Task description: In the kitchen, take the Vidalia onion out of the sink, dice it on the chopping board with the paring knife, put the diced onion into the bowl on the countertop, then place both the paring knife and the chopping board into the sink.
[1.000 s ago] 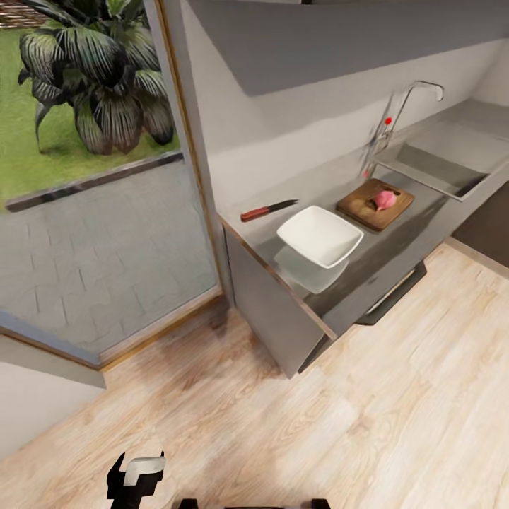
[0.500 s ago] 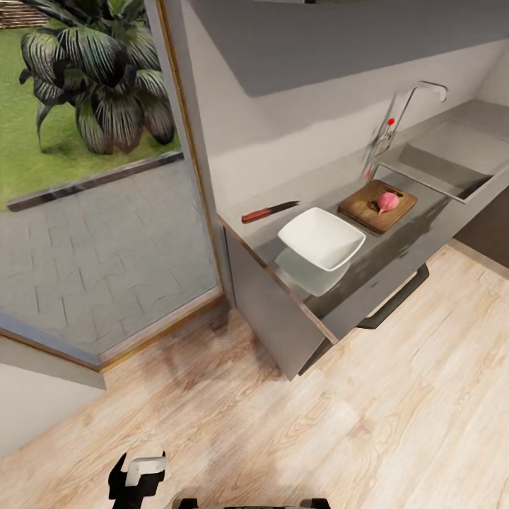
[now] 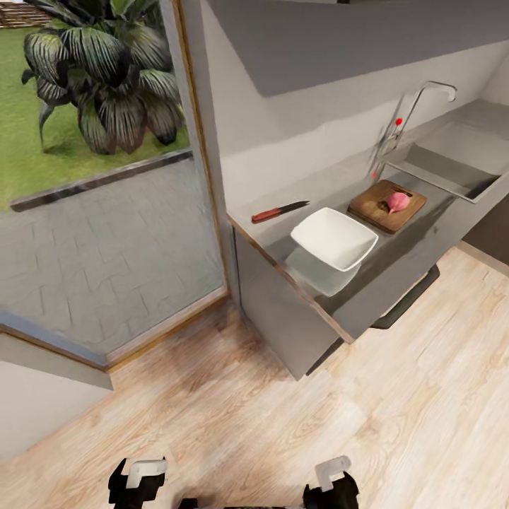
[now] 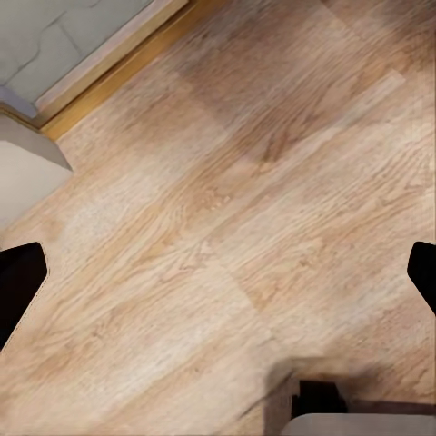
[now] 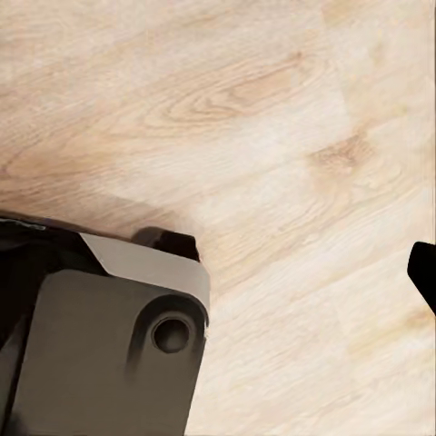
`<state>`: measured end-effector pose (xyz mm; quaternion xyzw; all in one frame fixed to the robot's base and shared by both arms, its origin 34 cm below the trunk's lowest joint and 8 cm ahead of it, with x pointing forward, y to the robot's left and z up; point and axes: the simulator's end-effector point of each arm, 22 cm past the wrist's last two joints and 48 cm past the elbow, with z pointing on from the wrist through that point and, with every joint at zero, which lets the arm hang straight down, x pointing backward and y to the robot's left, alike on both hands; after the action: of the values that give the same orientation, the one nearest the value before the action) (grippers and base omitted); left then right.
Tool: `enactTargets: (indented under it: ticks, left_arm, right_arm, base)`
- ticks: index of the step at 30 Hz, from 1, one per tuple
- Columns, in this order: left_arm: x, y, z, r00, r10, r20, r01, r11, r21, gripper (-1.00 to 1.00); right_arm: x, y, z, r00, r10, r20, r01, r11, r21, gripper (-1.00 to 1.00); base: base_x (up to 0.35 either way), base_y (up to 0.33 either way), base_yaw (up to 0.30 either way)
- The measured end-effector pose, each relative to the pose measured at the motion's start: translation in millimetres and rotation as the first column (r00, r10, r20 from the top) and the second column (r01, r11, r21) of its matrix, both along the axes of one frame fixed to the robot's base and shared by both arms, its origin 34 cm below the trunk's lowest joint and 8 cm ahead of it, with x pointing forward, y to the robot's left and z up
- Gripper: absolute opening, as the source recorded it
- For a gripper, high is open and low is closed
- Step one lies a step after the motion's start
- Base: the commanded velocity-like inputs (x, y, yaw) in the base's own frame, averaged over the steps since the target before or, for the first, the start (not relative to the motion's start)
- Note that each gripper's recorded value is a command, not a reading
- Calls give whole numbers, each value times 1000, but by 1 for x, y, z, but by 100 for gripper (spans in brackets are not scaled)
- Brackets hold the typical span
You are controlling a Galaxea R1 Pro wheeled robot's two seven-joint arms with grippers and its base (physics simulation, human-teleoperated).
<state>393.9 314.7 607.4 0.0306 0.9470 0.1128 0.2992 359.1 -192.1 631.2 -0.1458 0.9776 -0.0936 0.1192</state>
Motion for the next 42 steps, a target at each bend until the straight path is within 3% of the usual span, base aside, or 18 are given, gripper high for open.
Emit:
enactTargets:
  ticks: [10,12,17,23,24,27,31,42]
  left_arm:
    - [-1,3,0,1000,9,-4,-9,1000,6,100]
    - [-1,4,0,1000,14,-4,-14,1000,7,100]
    - [-1,5,0,1000,21,-4,-21,1000,8,100]
    - [-2,6,0,1000,27,-5,-27,1000,10,100]
    - [-2,6,0,1000,28,-5,-28,1000,10,100]
    - [-2,7,0,999,31,-5,-31,999,11,100]
    - [-2,8,0,999,39,-4,-38,999,12,100]
    - [-3,10,0,999,48,-4,-48,999,14,100]
  right_arm:
    - [147,-14,25,996,0,89,6,998,-66,100]
    - [198,-6,42,991,32,127,-22,997,-79,100]
    - [259,16,70,982,106,155,-91,991,-99,100]
    - [323,45,106,979,60,195,-60,998,-4,100]
    - [347,51,123,978,53,200,-56,998,11,100]
    - [396,59,160,963,72,258,-77,997,7,100]
    - [425,67,187,948,87,305,-95,995,11,100]
    - [486,89,253,924,35,380,-88,989,122,100]
  base:
    - [0,257,0]
    - [0,48,0]
    - [0,16,0]
    - [0,3,0]
    - [0,0,0]
    - [0,0,0]
    - [0,130,0]
    - [0,285,0]
